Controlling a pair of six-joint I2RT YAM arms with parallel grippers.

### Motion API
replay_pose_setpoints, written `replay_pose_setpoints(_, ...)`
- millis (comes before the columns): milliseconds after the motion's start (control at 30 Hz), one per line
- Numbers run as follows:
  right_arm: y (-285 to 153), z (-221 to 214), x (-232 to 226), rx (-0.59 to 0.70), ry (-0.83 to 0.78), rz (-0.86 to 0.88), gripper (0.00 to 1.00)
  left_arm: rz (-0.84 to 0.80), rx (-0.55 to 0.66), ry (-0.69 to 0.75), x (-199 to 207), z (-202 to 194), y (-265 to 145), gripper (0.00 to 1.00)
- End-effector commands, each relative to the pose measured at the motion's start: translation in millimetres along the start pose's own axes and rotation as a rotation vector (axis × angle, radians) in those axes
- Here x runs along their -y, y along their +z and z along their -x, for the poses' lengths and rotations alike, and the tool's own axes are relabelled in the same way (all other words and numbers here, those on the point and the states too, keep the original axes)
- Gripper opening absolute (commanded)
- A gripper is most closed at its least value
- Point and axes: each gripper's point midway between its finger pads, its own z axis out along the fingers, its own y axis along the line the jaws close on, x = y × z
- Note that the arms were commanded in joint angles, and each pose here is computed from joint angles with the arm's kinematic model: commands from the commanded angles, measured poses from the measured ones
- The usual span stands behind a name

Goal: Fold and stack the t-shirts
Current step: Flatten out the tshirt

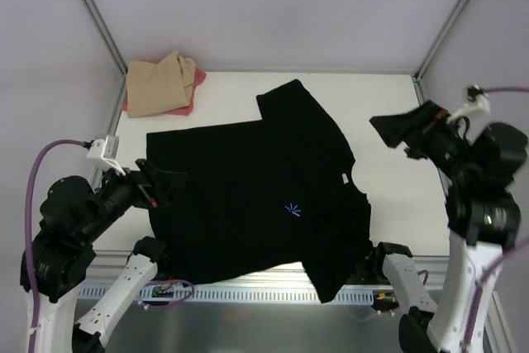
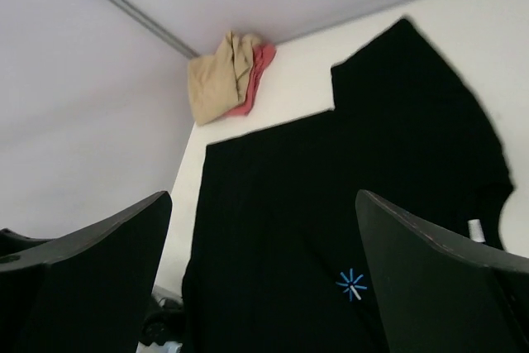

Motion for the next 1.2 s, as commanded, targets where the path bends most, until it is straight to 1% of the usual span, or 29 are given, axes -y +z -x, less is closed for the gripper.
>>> replay_pose_setpoints(0,92,-29,37,-0.235,0.213,0.093,1.00,-0.111,-0.074,-0.075,17,-13,27,0.99)
replay_pose_setpoints(33,109,-24,41,-0.231,0.213,0.126,0.99,-0.143,-0.081,-0.083,21,-16,31,0.99)
replay_pose_setpoints(67,123,-29,47,-0.262,0.242,0.136,1.00,-0.203,-0.044,-0.075,31,-9,35,0.99)
replay_pose_setpoints(100,151,-42,69,-0.329,0.292,0.103,0.99,-0.236,-0.065,-0.084,31,-20,43,0.99)
replay_pose_setpoints(133,167,-41,75,-0.340,0.291,0.106,0.99,-0.284,-0.075,-0.084,36,-24,44,0.99)
replay_pose_setpoints(200,193,-49,89,-0.390,0.321,0.109,1.00,-0.296,-0.072,-0.085,32,-30,56,0.99)
replay_pose_setpoints(233,217,-55,105,-0.420,0.345,0.101,1.00,-0.304,-0.085,-0.081,32,-34,59,0.99)
replay_pose_setpoints(300,239,-63,118,-0.452,0.367,0.094,0.99,-0.304,-0.109,-0.072,28,-41,69,0.99)
replay_pose_setpoints(333,257,-76,137,-0.488,0.396,0.071,0.99,-0.306,-0.121,-0.072,27,-44,72,0.99)
replay_pose_setpoints(400,274,-79,145,-0.509,0.409,0.073,0.96,-0.297,-0.146,-0.074,22,-52,81,0.99)
replay_pose_setpoints(433,281,-84,152,-0.523,0.423,0.066,0.94,-0.305,-0.140,-0.069,22,-51,84,0.99)
replay_pose_setpoints(467,293,-95,166,-0.543,0.445,0.040,0.93,-0.306,-0.150,-0.072,22,-54,87,0.99)
replay_pose_setpoints(533,304,-105,183,-0.553,0.459,0.003,0.93,-0.307,-0.163,-0.076,19,-57,96,0.99)
replay_pose_setpoints(567,313,-119,200,-0.570,0.482,-0.039,0.92,-0.319,-0.169,-0.077,21,-58,98,0.99)
replay_pose_setpoints(667,326,-138,229,-0.563,0.512,-0.119,0.91,-0.320,-0.186,-0.086,19,-63,106,0.99)
replay_pose_setpoints(900,345,-177,268,-0.608,0.581,-0.206,0.92,-0.296,-0.211,-0.076,9,-74,114,0.99)
replay_pose_setpoints(1167,352,-203,291,-0.638,0.613,-0.252,0.91,-0.292,-0.214,-0.070,7,-76,116,0.99)
